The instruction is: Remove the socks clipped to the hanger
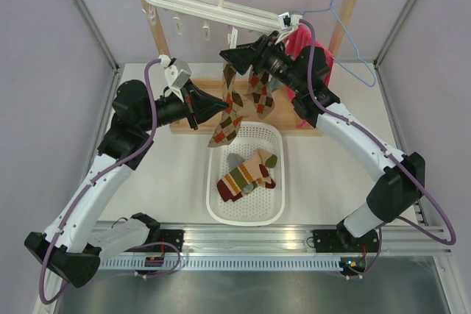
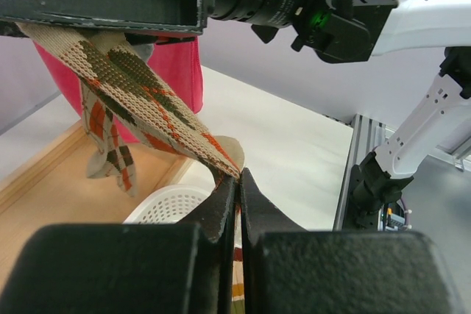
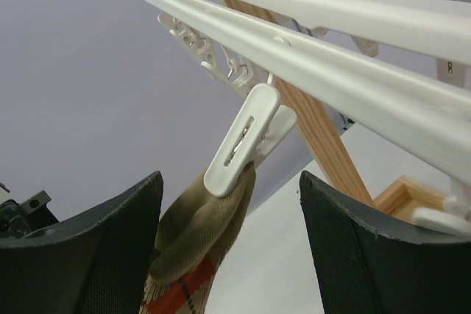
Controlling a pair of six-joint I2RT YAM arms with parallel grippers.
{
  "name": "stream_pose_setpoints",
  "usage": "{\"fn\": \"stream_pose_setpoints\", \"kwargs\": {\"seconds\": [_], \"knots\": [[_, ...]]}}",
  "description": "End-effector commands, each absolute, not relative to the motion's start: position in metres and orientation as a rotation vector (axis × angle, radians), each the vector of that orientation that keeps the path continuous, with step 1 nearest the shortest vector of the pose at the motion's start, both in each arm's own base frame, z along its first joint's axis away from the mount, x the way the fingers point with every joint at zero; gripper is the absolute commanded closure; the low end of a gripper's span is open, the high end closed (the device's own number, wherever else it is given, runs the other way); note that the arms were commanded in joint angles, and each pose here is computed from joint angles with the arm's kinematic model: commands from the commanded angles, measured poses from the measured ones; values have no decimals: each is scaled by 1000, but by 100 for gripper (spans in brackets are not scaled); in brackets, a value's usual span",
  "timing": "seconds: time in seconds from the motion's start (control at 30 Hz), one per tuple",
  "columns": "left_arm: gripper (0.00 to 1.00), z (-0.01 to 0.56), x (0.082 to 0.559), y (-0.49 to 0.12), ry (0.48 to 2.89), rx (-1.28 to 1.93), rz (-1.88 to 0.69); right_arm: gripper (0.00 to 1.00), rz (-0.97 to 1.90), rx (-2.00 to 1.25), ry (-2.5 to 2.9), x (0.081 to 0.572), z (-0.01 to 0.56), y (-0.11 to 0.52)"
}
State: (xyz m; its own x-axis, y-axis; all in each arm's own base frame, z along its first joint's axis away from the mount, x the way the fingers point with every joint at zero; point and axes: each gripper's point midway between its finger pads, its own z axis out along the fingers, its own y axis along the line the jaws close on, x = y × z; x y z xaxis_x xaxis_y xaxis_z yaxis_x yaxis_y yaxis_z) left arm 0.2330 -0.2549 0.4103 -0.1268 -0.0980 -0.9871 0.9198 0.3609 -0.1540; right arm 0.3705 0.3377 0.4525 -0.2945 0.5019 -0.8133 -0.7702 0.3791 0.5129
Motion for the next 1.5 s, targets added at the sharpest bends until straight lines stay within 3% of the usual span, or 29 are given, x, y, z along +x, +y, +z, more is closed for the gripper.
{"fn": "stream_pose_setpoints", "kwargs": {"seconds": [0.0,0.57,1.0,1.47], "knots": [[98,418,203,-257,1367,873,-1161,21,1354,-288,1253,363,488,342],[98,410,205,-258,1379,866,-1168,23,1477,-293,1131,354,519,345],[98,409,205,-257,1378,853,-1159,27,1438,-255,1152,355,511,338],[98,409,184,-263,1339,896,-1314,27,1418,-168,1091,370,518,330]]}}
